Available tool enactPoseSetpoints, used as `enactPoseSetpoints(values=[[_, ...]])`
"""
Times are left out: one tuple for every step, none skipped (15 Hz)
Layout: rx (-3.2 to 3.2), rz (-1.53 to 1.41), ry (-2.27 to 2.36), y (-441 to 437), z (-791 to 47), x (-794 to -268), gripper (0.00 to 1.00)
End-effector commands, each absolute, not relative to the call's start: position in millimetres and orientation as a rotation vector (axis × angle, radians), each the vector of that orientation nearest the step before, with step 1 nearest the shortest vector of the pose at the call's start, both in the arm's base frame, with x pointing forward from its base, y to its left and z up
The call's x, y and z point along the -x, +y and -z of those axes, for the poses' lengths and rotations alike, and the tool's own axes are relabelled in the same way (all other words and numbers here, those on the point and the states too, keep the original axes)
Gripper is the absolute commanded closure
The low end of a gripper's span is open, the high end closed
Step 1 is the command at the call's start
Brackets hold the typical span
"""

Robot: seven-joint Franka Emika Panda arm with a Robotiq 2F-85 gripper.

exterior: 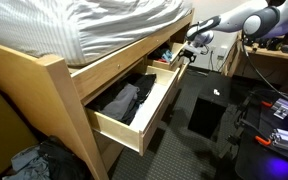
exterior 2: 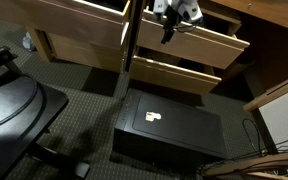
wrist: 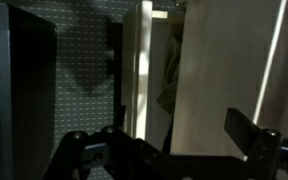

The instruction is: Close the top right drawer

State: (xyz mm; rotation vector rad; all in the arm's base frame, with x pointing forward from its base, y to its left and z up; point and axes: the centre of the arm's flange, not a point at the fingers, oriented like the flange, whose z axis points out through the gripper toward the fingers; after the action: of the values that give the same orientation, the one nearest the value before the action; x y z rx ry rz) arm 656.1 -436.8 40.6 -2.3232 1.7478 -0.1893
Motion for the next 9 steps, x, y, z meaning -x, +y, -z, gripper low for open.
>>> enactPoseSetpoints(values=[[2.507,0.238,1.555,-365.0,-48.0,-724.6,0.0],[2.582,0.254,1.529,-344.8,-49.4,-733.8,0.0],[2.628,0.265,1.475,-324.8,-47.2,-749.4,0.0],[2.675,0.261,1.427,-300.1,-50.3,-765.3,0.0],[2.701,0.265,1.385,-277.4,-48.4,-784.9,0.0],[2.713,0.246,1.377,-259.3,-49.2,-796.6,0.0],[2.665,0.237,1.405,-264.9,-58.3,-751.6,0.0],[2.674,0.238,1.389,-245.9,-59.7,-758.7,0.0],[2.676,0.237,1.383,-238.6,-59.6,-761.0,0.0]])
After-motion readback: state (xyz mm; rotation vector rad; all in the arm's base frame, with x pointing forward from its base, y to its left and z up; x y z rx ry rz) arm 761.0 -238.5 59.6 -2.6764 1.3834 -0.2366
